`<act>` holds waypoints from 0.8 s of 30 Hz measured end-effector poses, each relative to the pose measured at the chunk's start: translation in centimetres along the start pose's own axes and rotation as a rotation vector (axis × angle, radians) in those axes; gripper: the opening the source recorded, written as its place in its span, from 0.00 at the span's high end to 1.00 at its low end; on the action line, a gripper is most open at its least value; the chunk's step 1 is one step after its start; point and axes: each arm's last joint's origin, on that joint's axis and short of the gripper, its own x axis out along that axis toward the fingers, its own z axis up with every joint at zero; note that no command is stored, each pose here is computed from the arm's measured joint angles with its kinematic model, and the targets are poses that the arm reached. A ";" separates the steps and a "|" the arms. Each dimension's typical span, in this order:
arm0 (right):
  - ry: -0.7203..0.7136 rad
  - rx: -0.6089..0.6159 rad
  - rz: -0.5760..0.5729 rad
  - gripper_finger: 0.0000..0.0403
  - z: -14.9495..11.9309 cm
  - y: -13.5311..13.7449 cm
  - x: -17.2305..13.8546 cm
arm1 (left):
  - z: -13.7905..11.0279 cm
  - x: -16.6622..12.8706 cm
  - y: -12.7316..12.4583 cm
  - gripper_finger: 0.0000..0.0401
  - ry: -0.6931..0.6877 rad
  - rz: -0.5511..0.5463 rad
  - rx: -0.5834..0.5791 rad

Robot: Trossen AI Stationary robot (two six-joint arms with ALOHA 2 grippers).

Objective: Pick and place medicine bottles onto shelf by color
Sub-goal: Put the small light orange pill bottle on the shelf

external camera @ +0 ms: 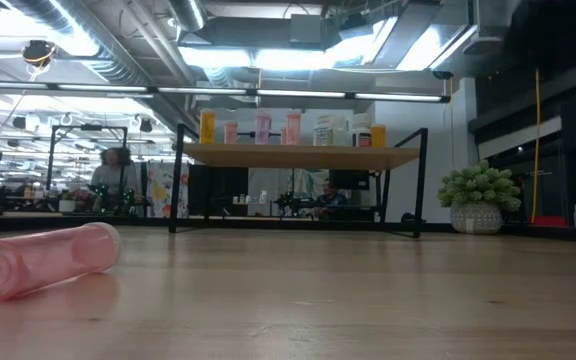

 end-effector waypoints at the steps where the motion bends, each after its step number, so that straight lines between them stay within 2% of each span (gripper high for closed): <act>1: -0.026 -0.021 0.004 0.43 0.2 0.5 -0.3 | -0.6 0.1 -0.6 0.59 0.011 0.023 -0.044; 6: -0.134 -0.116 0.004 0.43 1.0 2.8 -2.0 | -3.4 2.1 -2.8 0.59 0.051 0.152 -0.247; 11: -0.168 -0.120 0.014 0.43 0.6 3.8 -2.8 | -5.9 6.6 -3.8 0.59 0.056 0.284 -0.481; 18: -0.148 -0.052 0.023 0.43 0.0 3.9 -2.9 | -10.0 13.5 -3.4 0.59 0.189 0.425 -0.717; 21: -0.148 -0.053 0.023 0.43 0.0 3.9 -2.9 | -11.2 15.4 -3.0 0.59 0.239 0.458 -0.808; 24: -0.148 -0.054 0.022 0.43 0.0 3.9 -2.9 | -12.2 16.6 -2.4 0.59 0.225 0.534 -0.909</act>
